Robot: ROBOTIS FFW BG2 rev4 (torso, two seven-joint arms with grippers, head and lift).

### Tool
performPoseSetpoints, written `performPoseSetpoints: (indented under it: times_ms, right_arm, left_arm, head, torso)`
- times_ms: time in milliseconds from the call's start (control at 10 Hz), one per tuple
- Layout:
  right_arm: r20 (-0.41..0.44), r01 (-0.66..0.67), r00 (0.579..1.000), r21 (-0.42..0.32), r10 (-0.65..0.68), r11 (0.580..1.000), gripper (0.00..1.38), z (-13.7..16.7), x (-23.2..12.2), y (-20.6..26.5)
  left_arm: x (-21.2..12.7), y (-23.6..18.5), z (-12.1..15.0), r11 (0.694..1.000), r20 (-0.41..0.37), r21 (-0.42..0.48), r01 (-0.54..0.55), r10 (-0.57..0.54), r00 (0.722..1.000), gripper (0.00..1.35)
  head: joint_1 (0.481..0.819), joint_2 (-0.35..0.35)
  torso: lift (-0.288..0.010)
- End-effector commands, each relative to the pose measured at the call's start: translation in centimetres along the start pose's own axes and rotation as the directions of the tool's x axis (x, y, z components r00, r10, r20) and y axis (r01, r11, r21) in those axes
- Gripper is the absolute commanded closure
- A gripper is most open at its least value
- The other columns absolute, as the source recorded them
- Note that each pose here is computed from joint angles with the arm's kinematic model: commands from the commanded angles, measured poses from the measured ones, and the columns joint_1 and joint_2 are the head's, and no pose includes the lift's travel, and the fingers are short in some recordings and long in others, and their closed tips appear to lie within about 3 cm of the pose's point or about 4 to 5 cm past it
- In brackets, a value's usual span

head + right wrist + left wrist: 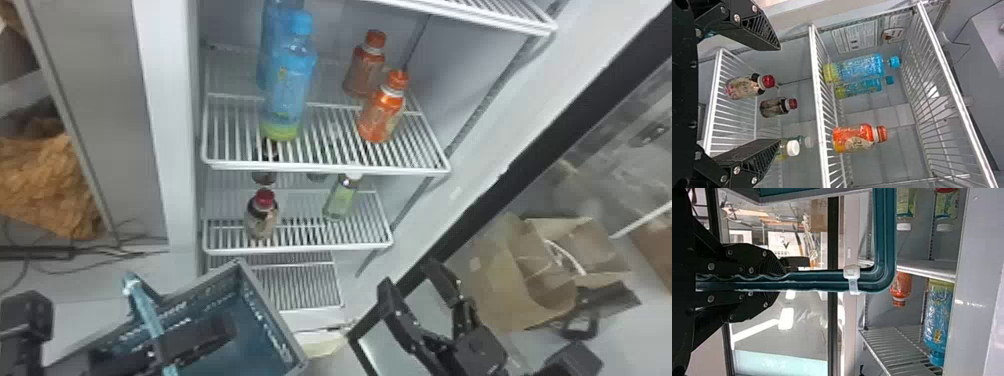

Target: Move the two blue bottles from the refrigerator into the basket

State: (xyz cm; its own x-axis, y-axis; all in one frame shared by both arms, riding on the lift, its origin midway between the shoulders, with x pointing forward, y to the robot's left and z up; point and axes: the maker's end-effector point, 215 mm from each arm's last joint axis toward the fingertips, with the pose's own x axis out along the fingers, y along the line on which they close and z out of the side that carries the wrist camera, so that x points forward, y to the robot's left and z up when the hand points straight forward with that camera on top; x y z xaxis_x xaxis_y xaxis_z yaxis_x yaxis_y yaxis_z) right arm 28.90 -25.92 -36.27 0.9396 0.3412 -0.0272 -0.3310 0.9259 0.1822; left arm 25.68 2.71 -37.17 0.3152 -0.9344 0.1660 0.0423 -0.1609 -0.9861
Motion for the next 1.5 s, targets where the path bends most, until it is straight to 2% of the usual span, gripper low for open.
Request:
performPoseSetpoints:
  times_ms: [0,300,500,1200,1400]
  right_arm:
    - [0.019,-0.005,1.0,-0.009,0.005,1.0,0.22,0.6,0.8,0.0]
    - [0.063,-0.044,0.997,-0.039,0.046,0.998,0.22,2.4,3.0,1.1]
    - [0.076,-0.058,0.995,-0.026,0.06,0.998,0.21,2.8,4.3,1.4]
    - [0.15,-0.116,0.981,-0.068,0.125,0.991,0.19,5.2,11.1,2.2]
    - [0.155,-0.138,0.977,-0.066,0.147,0.988,0.19,5.7,13.0,2.7]
  left_arm:
    - [-0.1,0.1,-0.1,1.0,0.002,-0.004,-0.002,0.002,1.0,1.2]
    - [-0.1,0.0,0.0,1.0,0.0,0.0,0.0,0.0,1.0,1.2]
    - [-0.1,0.0,0.0,1.0,0.0,0.0,0.0,0.0,1.0,1.2]
    - [-0.1,-0.1,0.3,1.0,0.006,0.004,0.0,0.0,1.0,1.2]
    - [-0.1,-0.2,0.5,1.0,0.008,0.008,0.003,-0.003,1.0,1.2]
  head:
    - [0.695,-0.35]
    - [0.695,-0.35]
    - [0.695,-0.35]
    - [0.695,-0.348]
    - [0.695,-0.313]
  torso:
    - [-0.01]
    - [-0.01]
    - [-0.01]
    - [-0.01]
    - [-0.01]
